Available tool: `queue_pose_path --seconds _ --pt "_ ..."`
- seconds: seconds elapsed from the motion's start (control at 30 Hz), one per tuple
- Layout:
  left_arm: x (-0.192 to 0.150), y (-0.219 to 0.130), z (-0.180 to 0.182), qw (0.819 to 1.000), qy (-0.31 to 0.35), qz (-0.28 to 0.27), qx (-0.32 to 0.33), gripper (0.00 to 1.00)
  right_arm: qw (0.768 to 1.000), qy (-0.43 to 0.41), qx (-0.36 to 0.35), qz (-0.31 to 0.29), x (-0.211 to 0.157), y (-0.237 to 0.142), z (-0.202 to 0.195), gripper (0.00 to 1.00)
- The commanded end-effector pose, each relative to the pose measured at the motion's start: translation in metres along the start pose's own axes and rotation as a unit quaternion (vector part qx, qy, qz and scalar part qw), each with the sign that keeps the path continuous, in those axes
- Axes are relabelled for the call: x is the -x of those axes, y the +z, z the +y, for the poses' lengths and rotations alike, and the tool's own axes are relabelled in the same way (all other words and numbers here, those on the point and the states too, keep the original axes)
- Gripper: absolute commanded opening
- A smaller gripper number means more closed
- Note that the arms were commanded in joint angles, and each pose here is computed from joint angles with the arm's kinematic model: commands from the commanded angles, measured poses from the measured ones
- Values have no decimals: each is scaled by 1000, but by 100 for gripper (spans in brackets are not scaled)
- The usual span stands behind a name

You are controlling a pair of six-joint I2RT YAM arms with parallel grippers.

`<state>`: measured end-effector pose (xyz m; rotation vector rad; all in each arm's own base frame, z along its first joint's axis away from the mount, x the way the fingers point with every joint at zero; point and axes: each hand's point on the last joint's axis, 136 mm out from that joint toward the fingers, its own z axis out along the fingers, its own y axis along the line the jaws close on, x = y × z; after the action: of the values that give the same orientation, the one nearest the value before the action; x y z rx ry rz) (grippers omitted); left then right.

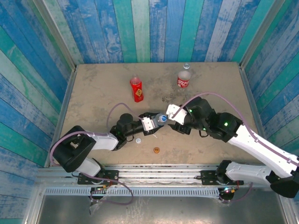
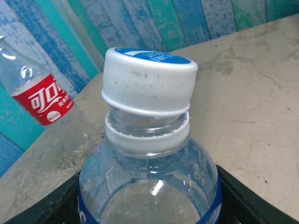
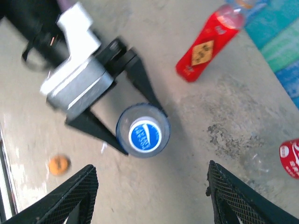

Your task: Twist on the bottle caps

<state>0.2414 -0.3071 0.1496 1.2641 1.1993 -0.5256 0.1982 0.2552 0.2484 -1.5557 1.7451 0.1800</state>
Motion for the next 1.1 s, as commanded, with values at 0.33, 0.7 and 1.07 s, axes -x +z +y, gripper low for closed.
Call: queue_pose_path --seconds 0.33,0.7,1.07 --pt "25 1 -4 998 -15 -44 -31 53 991 -119 27 48 -8 32 10 59" --pt "26 2 -5 998 -23 -47 -37 52 991 -115 28 56 -10 47 10 45" --pt "29 2 -5 998 -22 -51 -38 52 992 -109 30 63 -12 52 11 32"
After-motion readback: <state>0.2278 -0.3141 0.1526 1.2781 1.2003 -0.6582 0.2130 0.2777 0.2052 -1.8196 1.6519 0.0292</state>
